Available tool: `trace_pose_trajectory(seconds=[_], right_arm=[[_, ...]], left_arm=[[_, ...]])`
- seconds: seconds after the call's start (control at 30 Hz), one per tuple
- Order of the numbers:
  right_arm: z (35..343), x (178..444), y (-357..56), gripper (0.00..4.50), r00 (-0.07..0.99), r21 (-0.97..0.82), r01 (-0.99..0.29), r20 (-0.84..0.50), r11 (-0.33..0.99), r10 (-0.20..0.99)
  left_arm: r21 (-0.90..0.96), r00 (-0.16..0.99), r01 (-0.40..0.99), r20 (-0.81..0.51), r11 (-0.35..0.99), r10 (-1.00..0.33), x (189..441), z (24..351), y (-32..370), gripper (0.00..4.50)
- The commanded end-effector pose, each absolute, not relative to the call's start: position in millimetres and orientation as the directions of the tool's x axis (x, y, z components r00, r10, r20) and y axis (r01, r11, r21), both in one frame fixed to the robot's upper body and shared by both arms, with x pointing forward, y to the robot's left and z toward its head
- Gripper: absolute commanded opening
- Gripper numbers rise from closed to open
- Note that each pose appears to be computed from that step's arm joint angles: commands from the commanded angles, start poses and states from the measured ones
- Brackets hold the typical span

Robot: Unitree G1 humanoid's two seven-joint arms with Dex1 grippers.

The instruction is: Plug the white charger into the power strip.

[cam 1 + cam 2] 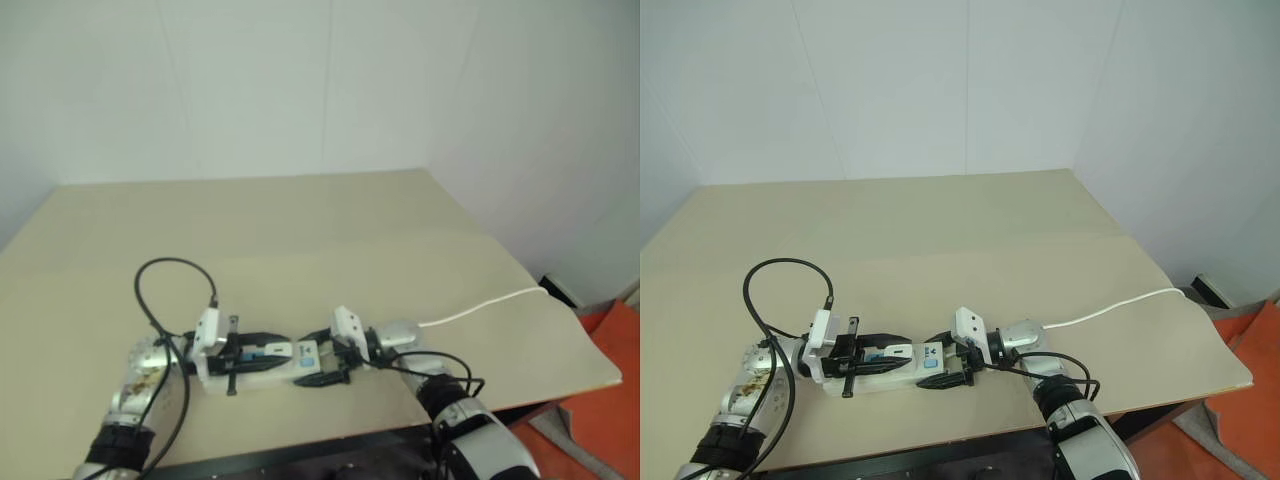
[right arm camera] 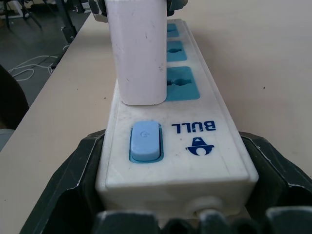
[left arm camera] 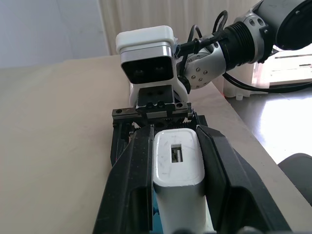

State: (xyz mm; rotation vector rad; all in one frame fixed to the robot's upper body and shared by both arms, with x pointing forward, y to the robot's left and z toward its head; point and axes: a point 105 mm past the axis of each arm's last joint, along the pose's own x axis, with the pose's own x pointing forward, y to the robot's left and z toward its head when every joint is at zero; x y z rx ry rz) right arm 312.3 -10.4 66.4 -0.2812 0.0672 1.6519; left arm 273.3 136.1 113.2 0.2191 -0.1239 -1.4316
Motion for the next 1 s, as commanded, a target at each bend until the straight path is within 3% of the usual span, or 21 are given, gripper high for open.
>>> trace_pose_trajectory(seconds=[0.03,0.3,0.67,0.83,1.0], right_arm=[[54,309,-14,3.41,-0.081,-0.077,-0.992,-0.262,-0.104,0.962],[54,310,-14,3.41,-0.079,-0.078,-0.992,-0.264,-0.103,0.961],[55,310,-13,3.41,-0.08,-0.08,-0.991,-0.263,-0.104,0.961],[54,310,-12,3.41,-0.081,-0.08,-0.991,-0.262,-0.105,0.962],[54,309,-11,3.41,-0.079,-0.082,-0.991,-0.257,-0.104,0.963]], left_arm=[[0.128,0.132,0.985,-0.16,0.112,-0.978,268,89,138,1.03],[0.134,0.138,0.985,-0.234,0.109,-0.962,266,85,139,1.03],[0.129,0.121,0.987,-0.243,0.091,-0.962,266,89,143,4.49],[0.17,0.143,0.98,-0.241,0.103,-0.96,272,102,148,4.49],[0.165,0.192,0.977,-0.391,0.137,-0.9,287,127,164,4.49]])
